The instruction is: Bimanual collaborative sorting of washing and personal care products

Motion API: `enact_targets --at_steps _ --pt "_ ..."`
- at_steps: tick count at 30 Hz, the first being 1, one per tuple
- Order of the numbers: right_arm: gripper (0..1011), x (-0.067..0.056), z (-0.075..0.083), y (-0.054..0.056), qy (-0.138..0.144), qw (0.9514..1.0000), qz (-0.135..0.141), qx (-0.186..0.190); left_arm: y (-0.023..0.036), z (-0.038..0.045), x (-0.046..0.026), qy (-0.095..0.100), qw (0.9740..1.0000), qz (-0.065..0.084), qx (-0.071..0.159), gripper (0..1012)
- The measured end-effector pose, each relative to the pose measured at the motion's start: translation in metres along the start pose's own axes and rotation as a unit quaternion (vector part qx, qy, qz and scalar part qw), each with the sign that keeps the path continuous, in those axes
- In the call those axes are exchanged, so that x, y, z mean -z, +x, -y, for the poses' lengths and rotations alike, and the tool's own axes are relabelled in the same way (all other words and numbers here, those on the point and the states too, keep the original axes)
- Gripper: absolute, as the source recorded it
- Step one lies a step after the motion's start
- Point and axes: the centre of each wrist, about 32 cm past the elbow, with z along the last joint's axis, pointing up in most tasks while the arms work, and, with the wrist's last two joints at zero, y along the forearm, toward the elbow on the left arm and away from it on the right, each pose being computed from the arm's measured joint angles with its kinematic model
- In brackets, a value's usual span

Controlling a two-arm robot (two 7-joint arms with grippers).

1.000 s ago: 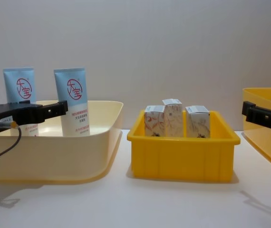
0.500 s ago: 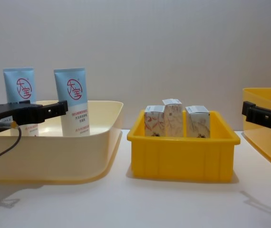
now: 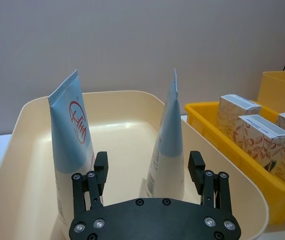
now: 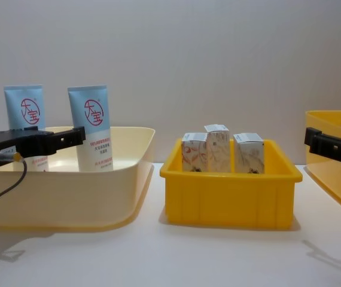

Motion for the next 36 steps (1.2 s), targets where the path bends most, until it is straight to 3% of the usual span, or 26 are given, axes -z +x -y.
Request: enact_targets --at_steps 36 --pt "1001 0.0000 0.0000 0.0000 0.000 1.0000 0.000 0.000 0.0000 0.0000 0.0000 0.000 1.0000 0.000 0.000 1002"
